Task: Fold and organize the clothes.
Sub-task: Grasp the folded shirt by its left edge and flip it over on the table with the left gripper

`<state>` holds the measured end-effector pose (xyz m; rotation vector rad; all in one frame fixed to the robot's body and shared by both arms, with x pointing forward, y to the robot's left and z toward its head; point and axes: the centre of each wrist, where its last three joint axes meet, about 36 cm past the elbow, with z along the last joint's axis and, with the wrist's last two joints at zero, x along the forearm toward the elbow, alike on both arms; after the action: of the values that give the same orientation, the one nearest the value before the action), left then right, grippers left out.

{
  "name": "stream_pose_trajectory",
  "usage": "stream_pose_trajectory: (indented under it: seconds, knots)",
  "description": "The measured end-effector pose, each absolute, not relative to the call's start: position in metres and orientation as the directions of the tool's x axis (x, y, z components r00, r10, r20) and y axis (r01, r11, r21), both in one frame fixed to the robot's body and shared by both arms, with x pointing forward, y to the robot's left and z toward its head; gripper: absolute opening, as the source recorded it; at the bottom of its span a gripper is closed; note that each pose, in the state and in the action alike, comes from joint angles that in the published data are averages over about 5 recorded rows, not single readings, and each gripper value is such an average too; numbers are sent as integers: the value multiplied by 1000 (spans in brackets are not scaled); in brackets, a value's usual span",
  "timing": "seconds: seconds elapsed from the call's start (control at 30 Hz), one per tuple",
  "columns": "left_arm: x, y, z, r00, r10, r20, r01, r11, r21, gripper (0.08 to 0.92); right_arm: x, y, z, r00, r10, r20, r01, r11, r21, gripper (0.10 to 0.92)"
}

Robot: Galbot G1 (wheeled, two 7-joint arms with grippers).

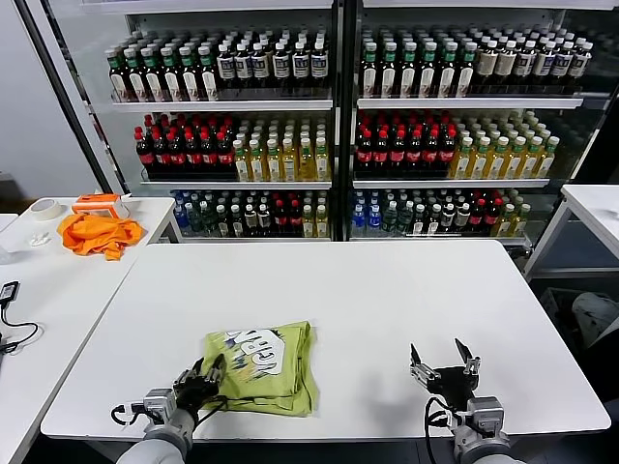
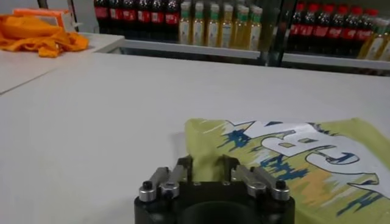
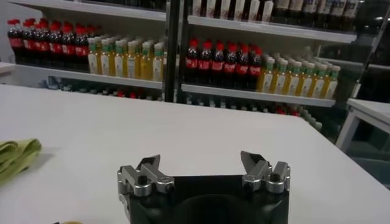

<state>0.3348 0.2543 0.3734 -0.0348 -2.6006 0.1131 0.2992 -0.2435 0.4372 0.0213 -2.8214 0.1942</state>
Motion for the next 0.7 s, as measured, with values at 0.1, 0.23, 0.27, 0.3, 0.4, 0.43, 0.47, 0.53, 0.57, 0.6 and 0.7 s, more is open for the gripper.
stream_pose_trajectory:
  seconds: [0.1,0.23,0.27,0.3,0.4,0.43,0.47,0.53,0.57,0.6,0.7]
  knots:
    - [333,254,374,-860,49,508,7,996,-84,239,300,-244,438,-952,4,306,-39,990,-134,823]
    - [330,260,382,-870,31,492,16,999,-34,131,302,-244,437,-953,4,303,-40,990,-136,823]
    - [330,263,386,-875,21,484,18,1000,-11,106,302,-244,437,-953,4,303,-39,990,-136,823]
    - [330,268,391,-880,9,475,18,1000,15,99,302,-244,436,-953,5,303,-39,990,-136,823]
    - [331,287,406,-895,-45,443,8,993,118,100,303,-244,435,-953,6,303,-37,990,-136,823]
    - [331,296,411,-900,-68,431,0,988,156,100,303,-244,435,-953,7,303,-36,990,-137,823]
    - [332,305,416,-904,-93,418,-10,981,195,100,304,-244,434,-953,7,304,-36,990,-137,823]
    - [334,325,428,-911,-142,387,-35,962,272,100,305,-244,433,-953,6,304,-37,990,-136,823]
    - [334,335,435,-915,-166,369,-48,950,309,100,306,-243,433,-953,6,304,-37,990,-136,823]
    - [335,345,442,-918,-187,350,-61,937,343,100,306,-243,433,-953,5,304,-38,990,-136,823]
    - [336,367,464,-928,-227,295,-88,904,419,100,308,-240,432,-953,1,303,-42,990,-135,823]
